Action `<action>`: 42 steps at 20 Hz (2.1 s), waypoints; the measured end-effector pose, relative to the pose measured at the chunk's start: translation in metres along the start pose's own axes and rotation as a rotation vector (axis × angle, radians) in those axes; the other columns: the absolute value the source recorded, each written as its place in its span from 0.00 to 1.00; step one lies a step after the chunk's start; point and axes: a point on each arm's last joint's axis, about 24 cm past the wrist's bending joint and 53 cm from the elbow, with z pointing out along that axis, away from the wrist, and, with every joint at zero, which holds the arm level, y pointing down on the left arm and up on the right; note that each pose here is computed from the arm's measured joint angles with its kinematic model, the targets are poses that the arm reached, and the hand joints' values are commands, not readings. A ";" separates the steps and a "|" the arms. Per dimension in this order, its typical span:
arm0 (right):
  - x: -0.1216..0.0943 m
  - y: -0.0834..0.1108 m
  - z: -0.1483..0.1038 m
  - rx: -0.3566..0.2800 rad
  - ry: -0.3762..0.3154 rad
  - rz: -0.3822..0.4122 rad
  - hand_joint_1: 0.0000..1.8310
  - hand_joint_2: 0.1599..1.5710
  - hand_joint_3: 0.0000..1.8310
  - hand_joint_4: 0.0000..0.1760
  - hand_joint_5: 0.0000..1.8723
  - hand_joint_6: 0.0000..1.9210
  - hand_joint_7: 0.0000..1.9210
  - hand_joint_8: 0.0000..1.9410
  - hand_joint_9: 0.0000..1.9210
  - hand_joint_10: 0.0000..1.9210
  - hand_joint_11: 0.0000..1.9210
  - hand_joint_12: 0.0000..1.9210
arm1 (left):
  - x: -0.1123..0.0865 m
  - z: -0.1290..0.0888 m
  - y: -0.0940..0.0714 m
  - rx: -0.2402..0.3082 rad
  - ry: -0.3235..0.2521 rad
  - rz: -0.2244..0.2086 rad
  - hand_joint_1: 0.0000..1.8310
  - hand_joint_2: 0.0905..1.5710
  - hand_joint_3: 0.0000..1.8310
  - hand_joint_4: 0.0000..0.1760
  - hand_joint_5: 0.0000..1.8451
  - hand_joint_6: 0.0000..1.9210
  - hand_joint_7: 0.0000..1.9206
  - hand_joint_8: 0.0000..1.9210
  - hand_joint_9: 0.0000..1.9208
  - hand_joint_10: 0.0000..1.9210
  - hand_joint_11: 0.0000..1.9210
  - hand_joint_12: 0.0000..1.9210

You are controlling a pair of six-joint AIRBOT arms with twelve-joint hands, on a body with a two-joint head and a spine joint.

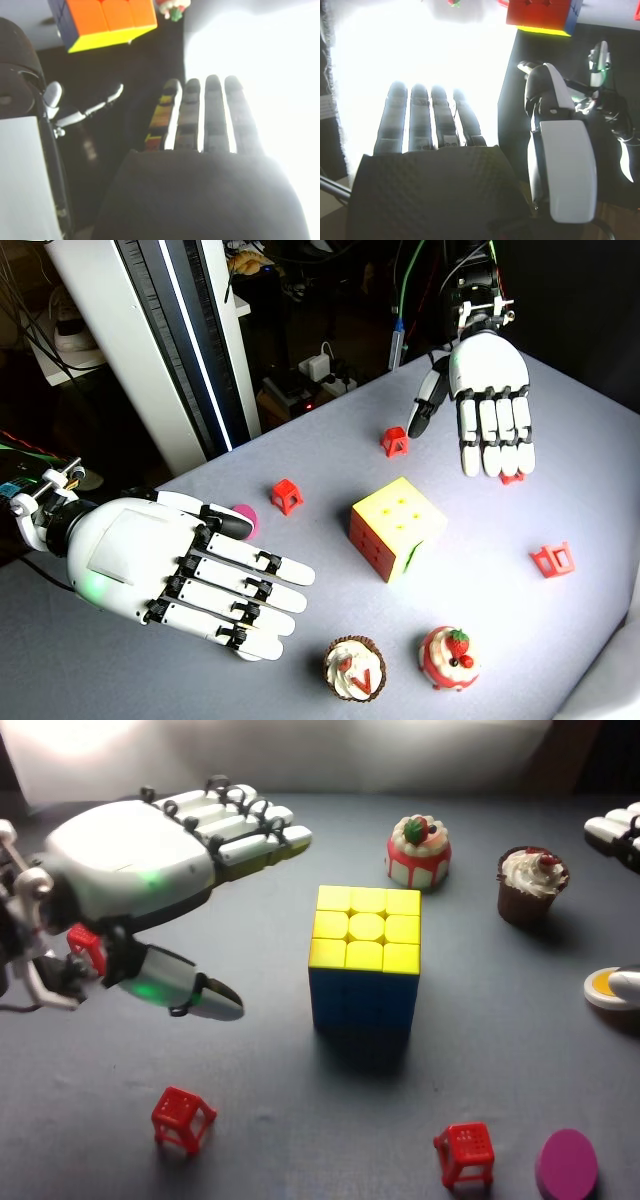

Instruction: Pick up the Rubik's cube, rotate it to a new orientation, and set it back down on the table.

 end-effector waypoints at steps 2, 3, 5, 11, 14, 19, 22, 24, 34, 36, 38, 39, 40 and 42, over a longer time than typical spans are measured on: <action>0.001 0.000 0.000 0.002 0.003 0.001 0.27 0.69 0.00 0.00 0.00 0.00 0.00 0.00 0.00 0.00 0.00 0.00 | -0.001 0.008 -0.001 0.004 0.010 -0.007 0.36 0.53 0.00 0.29 0.00 0.00 0.00 0.00 0.00 0.00 0.00 0.00; 0.001 -0.001 0.000 0.003 0.002 0.001 0.26 0.70 0.00 0.00 0.00 0.00 0.00 0.00 0.00 0.00 0.00 0.00 | -0.002 0.015 -0.001 0.004 0.014 -0.017 0.37 0.53 0.00 0.13 0.00 0.00 0.00 0.00 0.00 0.00 0.00 0.00; 0.003 -0.001 0.001 0.003 0.003 0.006 0.25 0.70 0.00 0.00 0.00 0.00 0.00 0.00 0.00 0.00 0.00 0.00 | -0.003 0.021 0.003 -0.002 0.014 -0.060 0.38 0.52 0.00 0.00 0.00 0.00 0.00 0.00 0.00 0.00 0.00 0.00; 0.005 -0.002 0.001 0.007 0.006 0.012 0.24 0.71 0.00 0.00 0.00 0.00 0.00 0.00 0.00 0.00 0.00 0.00 | -0.001 0.030 0.013 -0.028 0.006 -0.147 0.48 0.51 0.00 0.00 0.00 0.00 0.00 0.00 0.00 0.00 0.00 0.00; 0.004 -0.003 0.001 0.011 0.003 0.015 0.25 0.71 0.00 0.00 0.00 0.00 0.00 0.00 0.00 0.00 0.00 0.00 | 0.007 0.032 0.012 -0.023 0.017 -0.181 0.41 0.50 0.00 0.33 0.00 0.00 0.00 0.00 0.00 0.00 0.00 0.00; 0.006 -0.003 0.002 0.012 0.003 0.021 0.25 0.71 0.00 0.00 0.00 0.00 0.00 0.00 0.00 0.00 0.00 0.00 | 0.019 0.029 0.014 -0.023 0.037 -0.213 0.43 0.49 0.00 0.51 0.00 0.00 0.00 0.00 0.00 0.00 0.00 0.00; 0.009 -0.003 0.002 0.012 0.007 0.026 0.25 0.72 0.00 0.00 0.00 0.00 0.00 0.00 0.00 0.00 0.00 0.00 | 0.029 0.033 0.008 -0.010 0.049 -0.225 0.44 0.49 0.00 0.57 0.00 0.00 0.00 0.00 0.00 0.00 0.00 0.00; 0.009 -0.005 0.002 0.017 0.008 0.024 0.26 0.72 0.00 0.00 0.00 0.00 0.00 0.00 0.00 0.00 0.00 0.00 | 0.037 0.039 0.004 -0.001 0.061 -0.240 0.45 0.50 0.00 0.58 0.00 0.00 0.00 0.00 0.00 0.00 0.00 0.00; 0.012 -0.011 0.002 0.030 0.013 0.028 0.30 0.73 0.00 0.05 0.00 0.00 0.00 0.00 0.00 0.00 0.00 0.00 | 0.048 0.054 0.013 -0.029 0.052 -0.291 0.47 0.54 0.01 0.44 0.00 0.00 0.00 0.00 0.00 0.00 0.00 0.00; 0.012 -0.011 0.002 0.031 0.011 0.027 0.30 0.73 0.00 0.21 0.00 0.00 0.00 0.00 0.00 0.00 0.00 0.00 | 0.046 0.054 0.018 -0.041 0.047 -0.296 0.46 0.52 0.00 0.46 0.00 0.00 0.00 0.00 0.00 0.00 0.00 0.00; 0.012 -0.010 0.002 0.029 0.013 0.027 0.32 0.73 0.00 0.18 0.00 0.00 0.00 0.00 0.00 0.00 0.01 0.00 | 0.047 0.056 0.024 -0.060 0.045 -0.313 0.47 0.52 0.00 0.35 0.00 0.00 0.00 0.00 0.00 0.00 0.00 0.00; 0.013 -0.010 0.002 0.029 0.013 0.028 0.32 0.73 0.00 0.18 0.00 0.00 0.00 0.00 0.00 0.00 0.01 0.00 | 0.049 0.058 0.025 -0.061 0.046 -0.311 0.47 0.52 0.00 0.30 0.00 0.00 0.00 0.00 0.00 0.00 0.00 0.00; 0.013 -0.011 0.002 0.031 0.012 0.029 0.32 0.73 0.00 0.23 0.00 0.00 0.00 0.00 0.00 0.00 0.00 0.00 | 0.050 0.060 0.025 -0.064 0.046 -0.325 0.46 0.51 0.00 0.41 0.00 0.00 0.00 0.00 0.00 0.00 0.00 0.00; 0.013 -0.011 0.002 0.030 0.012 0.030 0.30 0.73 0.00 0.22 0.00 0.00 0.00 0.00 0.00 0.00 0.00 0.00 | 0.052 0.062 0.024 -0.060 0.046 -0.333 0.45 0.51 0.00 0.39 0.00 0.00 0.00 0.00 0.00 0.00 0.03 0.01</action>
